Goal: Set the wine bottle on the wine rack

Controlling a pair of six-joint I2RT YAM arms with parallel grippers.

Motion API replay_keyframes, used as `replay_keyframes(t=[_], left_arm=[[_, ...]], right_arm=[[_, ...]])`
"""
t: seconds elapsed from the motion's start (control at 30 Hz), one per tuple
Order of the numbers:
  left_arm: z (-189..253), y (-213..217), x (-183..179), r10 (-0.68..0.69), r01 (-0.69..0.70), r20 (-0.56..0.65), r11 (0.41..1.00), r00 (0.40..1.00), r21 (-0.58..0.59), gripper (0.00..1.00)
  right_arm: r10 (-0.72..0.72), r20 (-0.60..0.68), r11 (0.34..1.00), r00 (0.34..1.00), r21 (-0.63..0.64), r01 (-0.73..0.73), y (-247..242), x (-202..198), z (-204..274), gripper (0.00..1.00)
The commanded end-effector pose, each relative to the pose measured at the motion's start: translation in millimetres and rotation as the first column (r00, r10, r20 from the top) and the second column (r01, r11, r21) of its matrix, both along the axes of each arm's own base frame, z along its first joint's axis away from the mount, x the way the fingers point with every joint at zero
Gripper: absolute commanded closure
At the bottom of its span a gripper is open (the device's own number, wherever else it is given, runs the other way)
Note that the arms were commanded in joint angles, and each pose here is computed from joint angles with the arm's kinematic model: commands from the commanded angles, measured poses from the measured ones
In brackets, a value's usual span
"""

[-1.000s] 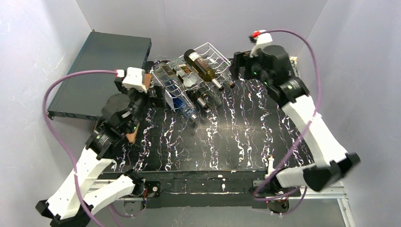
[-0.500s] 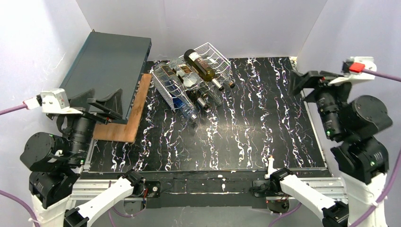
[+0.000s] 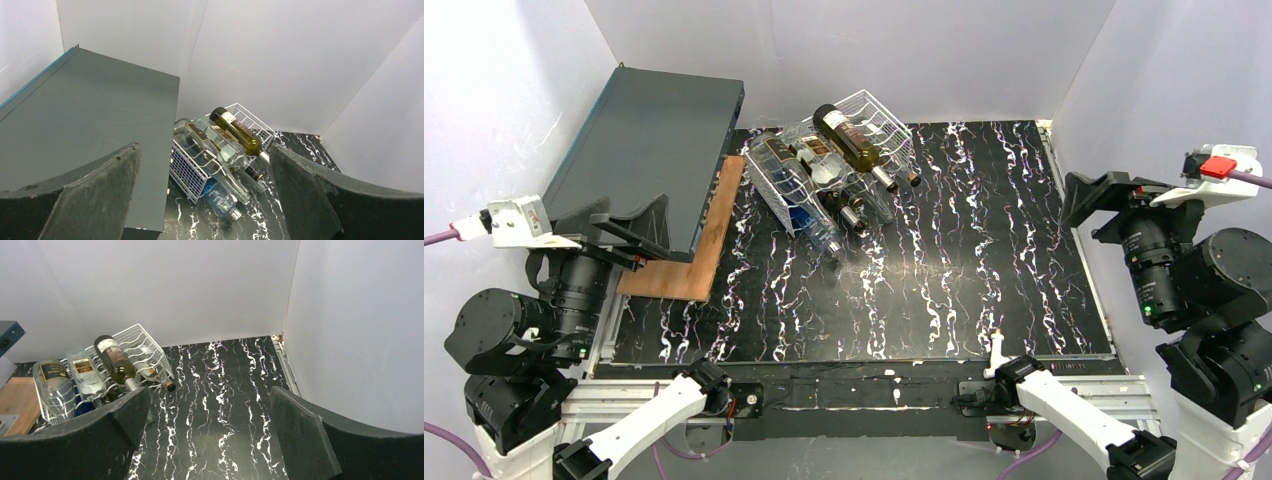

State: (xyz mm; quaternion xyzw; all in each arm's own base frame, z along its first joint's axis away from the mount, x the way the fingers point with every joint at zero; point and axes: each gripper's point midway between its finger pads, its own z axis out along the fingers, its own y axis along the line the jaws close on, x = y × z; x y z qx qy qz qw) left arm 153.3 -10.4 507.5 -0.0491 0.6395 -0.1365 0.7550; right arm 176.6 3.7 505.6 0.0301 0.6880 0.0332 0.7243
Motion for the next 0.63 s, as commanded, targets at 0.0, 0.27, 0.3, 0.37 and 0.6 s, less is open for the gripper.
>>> replay_keyframes(t=[0.0,0.27,0.3,0.37,0.6], left_arm=[[8.7,7.2,-7.8,0.007,-0.006,0.012,0.999,1.0,-0.036,0.01],[17.8,15.3,-15.4,0.019,-0.017,0.032,0.998,0.999,-0.052,0.01],[20.5,16.5,-15.5,0.025,-0.023,0.035,0.998,0.999,-0.051,0.01],[27.9,16.5,-14.6,0.028,-0.026,0.044,0.999,0.999,-0.043,0.01],[37.9,10.3,-9.6,0.016,-0.014,0.046,0.999,0.999,-0.044,0.01]], right_arm=[[-0.007,0.036,0.999,0.999,0.049,0.005,-7.2,-13.1,13.7,0.02],[-0.021,0.087,0.996,0.996,0.088,0.013,-15.0,-24.2,30.1,0.02],[-0.026,0.089,0.995,0.996,0.094,0.017,-16.2,-24.9,31.1,0.02],[-0.03,0.099,0.994,0.995,0.104,0.02,-17.3,-25.9,34.6,0.02],[-0.042,0.095,0.996,0.995,0.087,0.034,-19.0,-24.1,36.0,0.02]])
